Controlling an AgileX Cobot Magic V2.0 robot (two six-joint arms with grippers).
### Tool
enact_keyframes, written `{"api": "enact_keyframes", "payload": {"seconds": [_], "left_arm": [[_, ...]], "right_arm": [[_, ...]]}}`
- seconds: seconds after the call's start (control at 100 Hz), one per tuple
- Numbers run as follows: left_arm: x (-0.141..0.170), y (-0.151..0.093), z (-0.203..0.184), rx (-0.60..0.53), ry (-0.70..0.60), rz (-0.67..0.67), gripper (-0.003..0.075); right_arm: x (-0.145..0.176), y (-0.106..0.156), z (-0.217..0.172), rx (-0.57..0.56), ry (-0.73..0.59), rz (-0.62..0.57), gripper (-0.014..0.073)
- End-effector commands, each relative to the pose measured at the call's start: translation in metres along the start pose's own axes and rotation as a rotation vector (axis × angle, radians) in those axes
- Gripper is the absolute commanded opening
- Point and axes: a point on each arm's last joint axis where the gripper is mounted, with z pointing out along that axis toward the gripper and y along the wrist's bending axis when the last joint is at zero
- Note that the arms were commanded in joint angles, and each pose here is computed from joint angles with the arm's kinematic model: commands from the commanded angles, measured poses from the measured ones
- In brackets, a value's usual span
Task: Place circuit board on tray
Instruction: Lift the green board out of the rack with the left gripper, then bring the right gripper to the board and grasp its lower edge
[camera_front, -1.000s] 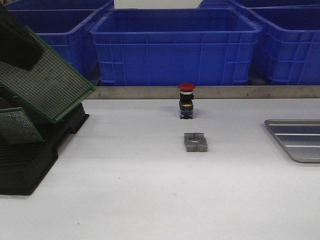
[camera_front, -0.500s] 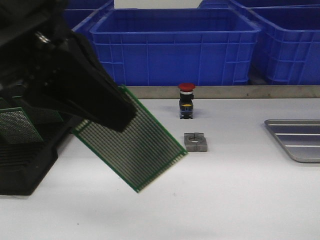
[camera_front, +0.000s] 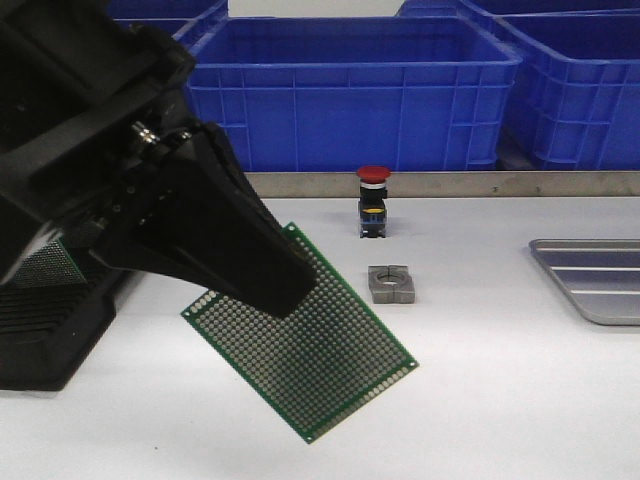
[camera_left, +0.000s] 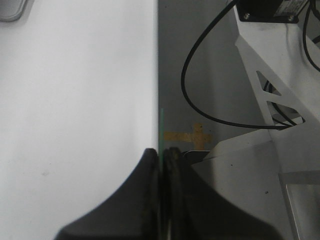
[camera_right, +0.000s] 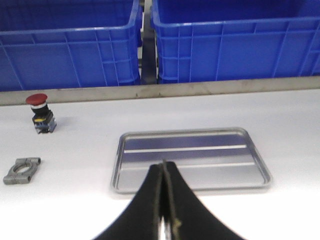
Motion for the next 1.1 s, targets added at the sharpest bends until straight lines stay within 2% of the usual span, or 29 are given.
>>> {"api": "enact_keyframes", "payload": {"seconds": [0.0,0.33,0.39,0.44,0.5,0.62,0.69,0.81,0.98,1.09], "left_arm": [[-0.016,-0.005,-0.007,-0.001,-0.076,-0.003,-0.002],[-0.016,-0.004,-0.007,-0.004,-0.076,-0.003,-0.002],[-0.016,-0.004,-0.007,-0.004,-0.076,-0.003,-0.002],[-0.016,-0.004,-0.007,-0.004,-0.076,-0.003,-0.002],[-0.016,-0.004,-0.007,-0.004,-0.076,-0.003,-0.002],[-0.016,-0.004,-0.007,-0.004,-0.076,-0.003,-0.002],[-0.016,-0.004,-0.007,-0.006,-0.076,-0.003,-0.002],[-0.016,-0.002,-0.007,-0.027,-0.076,-0.005,-0.002],[-0.016,-0.002,-0.007,-0.027,-0.076,-0.005,-0.002],[-0.016,-0.002,-0.007,-0.027,-0.077,-0.005,-0.002]], "right_arm": [[-0.026,0.002,0.001,-0.001,0.047,0.009,-0.0061],[-0.065,0.011,0.051,-0.026,0.341,0.091,-0.0054],[-0.068,0.014,0.061,-0.051,0.358,0.111,-0.0022],[-0.072,0.019,0.068,-0.088,0.346,0.136,0.0038],[-0.075,0.027,0.074,-0.148,0.343,0.136,0.013],[-0.077,0.047,0.079,-0.303,0.354,0.024,0.0376],[-0.075,0.062,0.078,-0.406,0.37,-0.013,0.0456],[-0.067,0.088,0.076,-0.576,0.416,-0.057,0.0449],[-0.052,0.121,0.07,-0.81,0.429,-0.31,0.0449],[-0.043,0.137,0.068,-0.911,0.459,-0.336,0.0449]]}}
